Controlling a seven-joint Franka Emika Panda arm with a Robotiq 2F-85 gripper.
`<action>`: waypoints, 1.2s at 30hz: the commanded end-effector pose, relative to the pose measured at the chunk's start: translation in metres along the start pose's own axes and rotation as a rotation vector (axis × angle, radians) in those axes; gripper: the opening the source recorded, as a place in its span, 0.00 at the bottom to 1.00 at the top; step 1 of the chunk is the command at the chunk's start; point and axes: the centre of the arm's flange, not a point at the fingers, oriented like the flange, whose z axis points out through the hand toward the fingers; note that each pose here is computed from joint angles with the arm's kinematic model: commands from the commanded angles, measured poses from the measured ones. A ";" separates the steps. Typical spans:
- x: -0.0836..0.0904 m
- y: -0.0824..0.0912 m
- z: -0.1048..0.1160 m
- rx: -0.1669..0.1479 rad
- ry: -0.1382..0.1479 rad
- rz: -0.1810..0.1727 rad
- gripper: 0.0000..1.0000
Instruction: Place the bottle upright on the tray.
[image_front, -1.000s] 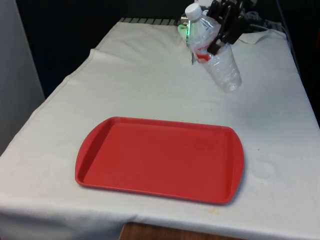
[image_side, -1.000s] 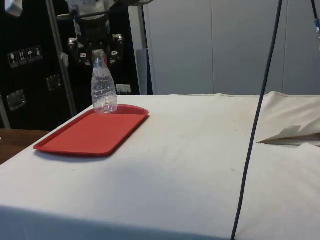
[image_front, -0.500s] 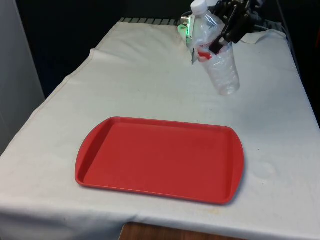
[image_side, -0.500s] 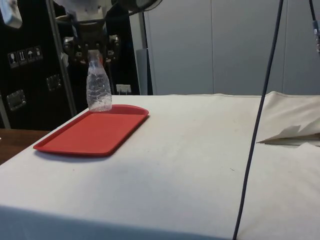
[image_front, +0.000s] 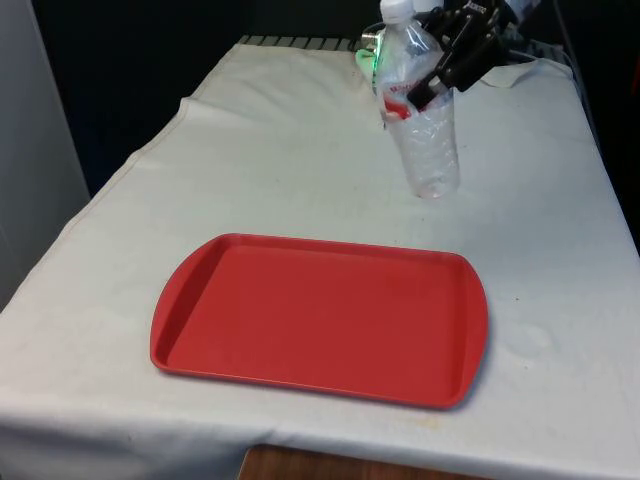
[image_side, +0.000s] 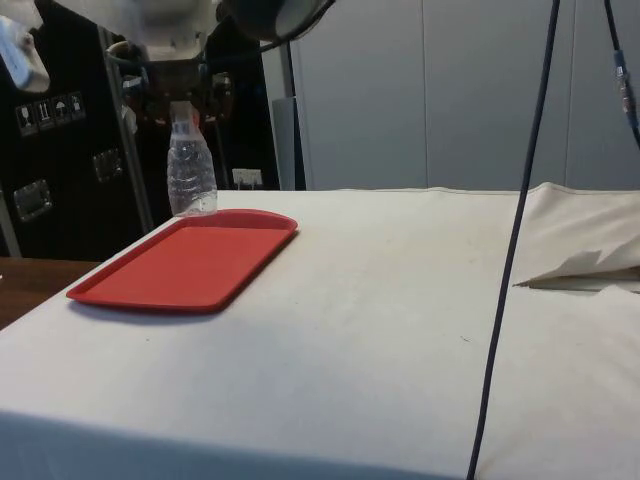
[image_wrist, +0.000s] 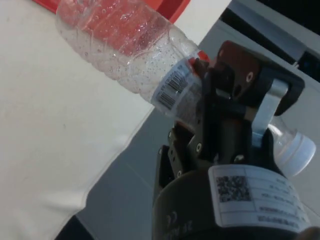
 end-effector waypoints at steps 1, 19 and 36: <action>-0.001 -0.001 -0.001 0.001 0.018 0.004 0.34; -0.005 0.001 -0.002 -0.019 0.066 -0.008 0.34; -0.008 0.001 0.012 -0.072 0.134 -0.038 0.34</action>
